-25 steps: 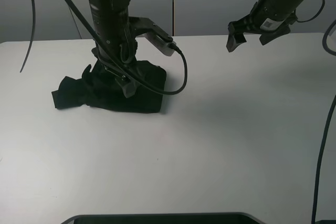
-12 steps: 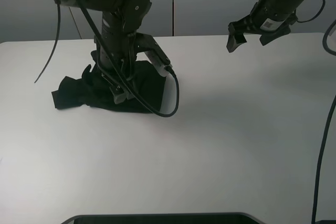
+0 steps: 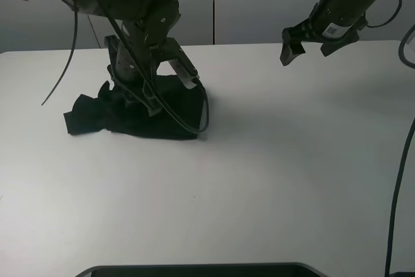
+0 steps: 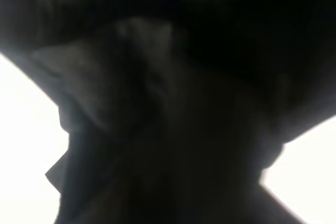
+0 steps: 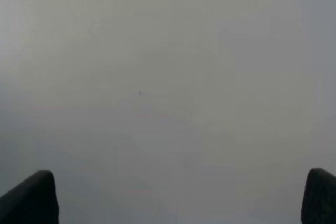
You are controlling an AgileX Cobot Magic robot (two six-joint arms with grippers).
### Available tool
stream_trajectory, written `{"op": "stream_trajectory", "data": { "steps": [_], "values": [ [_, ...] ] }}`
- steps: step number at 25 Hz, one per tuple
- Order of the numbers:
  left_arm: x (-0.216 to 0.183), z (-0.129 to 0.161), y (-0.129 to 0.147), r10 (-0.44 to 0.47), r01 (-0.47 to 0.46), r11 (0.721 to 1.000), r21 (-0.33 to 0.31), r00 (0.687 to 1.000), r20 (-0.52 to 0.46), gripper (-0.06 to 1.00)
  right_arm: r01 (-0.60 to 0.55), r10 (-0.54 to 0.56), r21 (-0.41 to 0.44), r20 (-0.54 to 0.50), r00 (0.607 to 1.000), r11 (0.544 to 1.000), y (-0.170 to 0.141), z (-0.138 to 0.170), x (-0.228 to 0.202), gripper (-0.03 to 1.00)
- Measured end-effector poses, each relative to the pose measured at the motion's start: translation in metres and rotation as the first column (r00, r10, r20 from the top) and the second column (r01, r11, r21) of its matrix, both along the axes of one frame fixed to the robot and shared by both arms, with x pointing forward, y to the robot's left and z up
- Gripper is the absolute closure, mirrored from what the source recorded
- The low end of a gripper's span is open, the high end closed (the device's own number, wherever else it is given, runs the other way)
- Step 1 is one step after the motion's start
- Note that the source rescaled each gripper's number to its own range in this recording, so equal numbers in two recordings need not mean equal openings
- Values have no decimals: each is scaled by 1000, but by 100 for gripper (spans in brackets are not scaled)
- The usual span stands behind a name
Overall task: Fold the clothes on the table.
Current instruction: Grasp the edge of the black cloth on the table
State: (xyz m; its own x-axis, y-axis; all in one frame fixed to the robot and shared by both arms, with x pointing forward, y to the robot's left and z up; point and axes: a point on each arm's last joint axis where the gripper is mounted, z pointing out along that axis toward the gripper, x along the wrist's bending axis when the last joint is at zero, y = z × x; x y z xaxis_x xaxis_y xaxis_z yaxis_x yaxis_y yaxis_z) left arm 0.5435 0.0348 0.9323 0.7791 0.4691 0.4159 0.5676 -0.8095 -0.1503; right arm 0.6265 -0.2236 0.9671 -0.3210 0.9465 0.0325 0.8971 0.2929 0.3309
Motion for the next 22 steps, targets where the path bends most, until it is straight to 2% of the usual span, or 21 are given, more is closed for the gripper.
{"op": "stream_trajectory", "data": {
  "steps": [1,3,10,15,17,18,20,21,22],
  "values": [
    [4,0,5,19,-19,1000,4,1000,-1,86,0,0,0,0,1000,1000,0,0,0,-3],
    [11,0,16,60,-60,998,14,998,-6,93,-3,3,-1,0,1000,1000,0,0,0,-3],
    [31,0,46,197,-197,980,10,980,8,94,-4,4,-1,1,1000,1000,0,0,0,-3],
    [42,-1,65,368,-367,929,-38,929,25,91,-14,14,-4,2,1000,1000,0,0,0,-3],
    [46,-2,75,425,-425,903,-57,905,-2,78,-14,14,-4,2,1000,1000,0,0,0,-3],
    [47,-3,78,449,-449,891,-65,894,-17,67,-14,14,-4,2,1000,1000,0,0,0,-3],
    [50,-3,85,479,-480,874,-71,877,-29,38,-16,16,-5,2,1000,1000,0,0,0,-3],
    [51,-3,87,485,-486,871,-72,874,-29,18,-18,18,-6,3,1000,1000,0,0,0,-3],
    [51,-3,87,480,-481,874,-67,877,-21,4,-21,21,-7,3,1000,1000,0,0,0,-3]
  ]
}}
